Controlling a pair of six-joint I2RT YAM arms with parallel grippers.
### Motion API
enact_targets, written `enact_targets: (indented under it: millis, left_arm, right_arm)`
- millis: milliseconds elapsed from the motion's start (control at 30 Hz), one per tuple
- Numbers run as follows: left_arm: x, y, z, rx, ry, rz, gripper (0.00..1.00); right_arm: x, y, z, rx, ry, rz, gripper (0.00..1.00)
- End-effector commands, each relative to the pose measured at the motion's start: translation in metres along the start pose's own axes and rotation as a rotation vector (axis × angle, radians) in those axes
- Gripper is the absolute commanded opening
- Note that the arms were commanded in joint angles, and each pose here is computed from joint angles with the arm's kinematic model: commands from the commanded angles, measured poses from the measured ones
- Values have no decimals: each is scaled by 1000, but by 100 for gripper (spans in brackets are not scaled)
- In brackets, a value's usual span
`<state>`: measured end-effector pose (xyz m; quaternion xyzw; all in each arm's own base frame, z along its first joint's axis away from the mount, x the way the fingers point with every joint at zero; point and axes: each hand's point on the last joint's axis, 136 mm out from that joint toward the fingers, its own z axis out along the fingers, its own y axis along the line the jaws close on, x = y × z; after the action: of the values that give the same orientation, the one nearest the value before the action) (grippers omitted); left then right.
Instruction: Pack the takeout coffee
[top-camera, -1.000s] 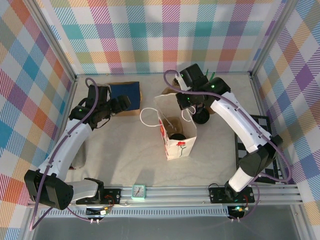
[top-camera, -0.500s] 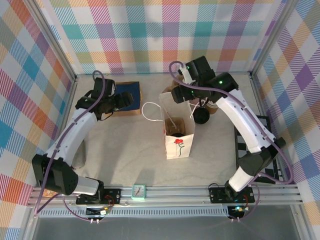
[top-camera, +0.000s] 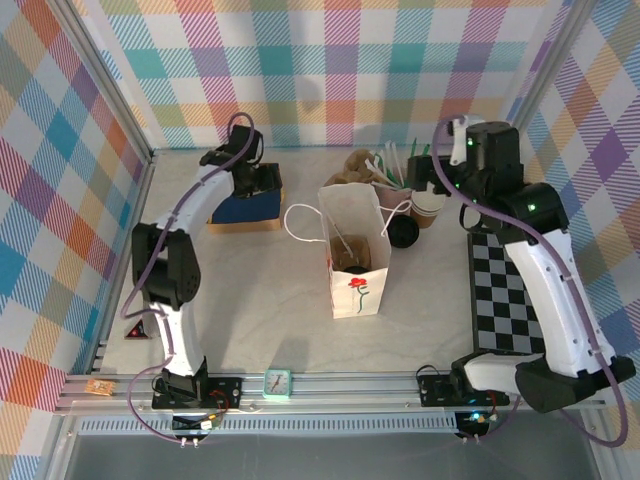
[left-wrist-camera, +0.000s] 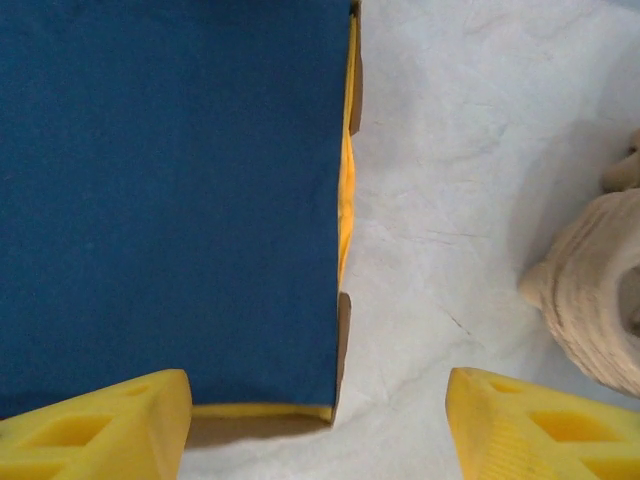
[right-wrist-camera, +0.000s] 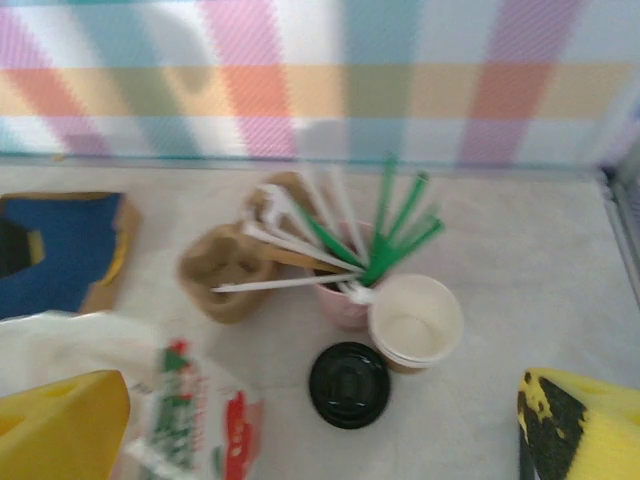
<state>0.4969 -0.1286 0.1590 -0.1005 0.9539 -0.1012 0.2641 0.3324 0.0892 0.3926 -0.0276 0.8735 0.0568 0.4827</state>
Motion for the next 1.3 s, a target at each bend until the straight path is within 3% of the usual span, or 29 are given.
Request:
enact_targets:
  millis: [0, 300, 633, 1267]
  left_arm:
    - [-8, 8, 10, -45, 26, 23, 63]
    - [-17, 9, 58, -102, 92, 51, 49]
    - [-14, 15, 90, -133, 116, 33, 42]
    - [-4, 7, 110, -115, 141, 18, 43]
  right_arm:
    - [31, -9, 28, -10, 78, 108, 98]
    - [81, -11, 63, -50, 185, 175, 94]
    - [95, -9, 77, -70, 220, 183, 91]
    - [101, -9, 83, -82, 231, 188, 85]
